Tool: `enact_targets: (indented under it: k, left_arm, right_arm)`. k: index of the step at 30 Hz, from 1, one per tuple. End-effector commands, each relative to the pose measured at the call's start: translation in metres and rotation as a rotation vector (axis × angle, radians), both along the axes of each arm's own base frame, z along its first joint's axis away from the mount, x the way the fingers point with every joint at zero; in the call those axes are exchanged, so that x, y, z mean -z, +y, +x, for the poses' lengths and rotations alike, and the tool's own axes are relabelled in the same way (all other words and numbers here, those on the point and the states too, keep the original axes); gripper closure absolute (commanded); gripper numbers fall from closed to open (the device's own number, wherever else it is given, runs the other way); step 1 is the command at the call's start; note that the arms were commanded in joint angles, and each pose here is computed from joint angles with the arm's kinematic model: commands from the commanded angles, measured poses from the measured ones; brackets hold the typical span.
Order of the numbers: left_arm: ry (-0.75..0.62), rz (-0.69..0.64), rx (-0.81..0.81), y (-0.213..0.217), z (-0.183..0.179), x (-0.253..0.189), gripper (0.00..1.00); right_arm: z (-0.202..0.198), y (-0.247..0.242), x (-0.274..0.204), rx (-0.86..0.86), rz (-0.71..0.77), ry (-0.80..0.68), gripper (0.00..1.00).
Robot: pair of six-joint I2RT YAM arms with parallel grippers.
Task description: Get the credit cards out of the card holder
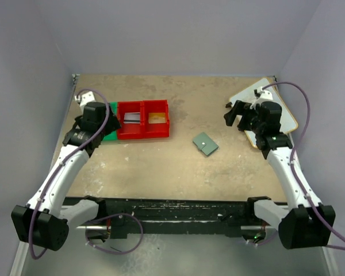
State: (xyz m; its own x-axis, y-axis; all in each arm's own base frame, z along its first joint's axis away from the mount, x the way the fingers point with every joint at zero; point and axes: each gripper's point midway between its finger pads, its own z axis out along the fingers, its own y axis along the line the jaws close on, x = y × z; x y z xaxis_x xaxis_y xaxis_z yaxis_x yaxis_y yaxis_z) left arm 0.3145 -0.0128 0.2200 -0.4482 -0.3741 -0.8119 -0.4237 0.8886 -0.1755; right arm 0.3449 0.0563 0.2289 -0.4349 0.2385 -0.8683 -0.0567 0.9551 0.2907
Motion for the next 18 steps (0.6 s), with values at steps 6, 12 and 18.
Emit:
enact_targets:
  k: [6, 12, 18]
  left_arm:
    - [0.001, -0.287, 0.43, -0.133, -0.024, 0.022, 0.16]
    - [-0.007, -0.31, 0.652, -0.207, -0.053, 0.021, 0.18]
    - [-0.032, -0.353, 0.753, -0.25, -0.066, 0.015, 0.18]
  right_arm:
    - [0.02, 0.031, 0.054, -0.163, 0.178, 0.186, 0.05]
    - [0.032, 0.037, 0.1, -0.184, 0.217, 0.345, 0.11]
    - [0.037, 0.056, 0.12, -0.284, 0.233, 0.4, 0.21]
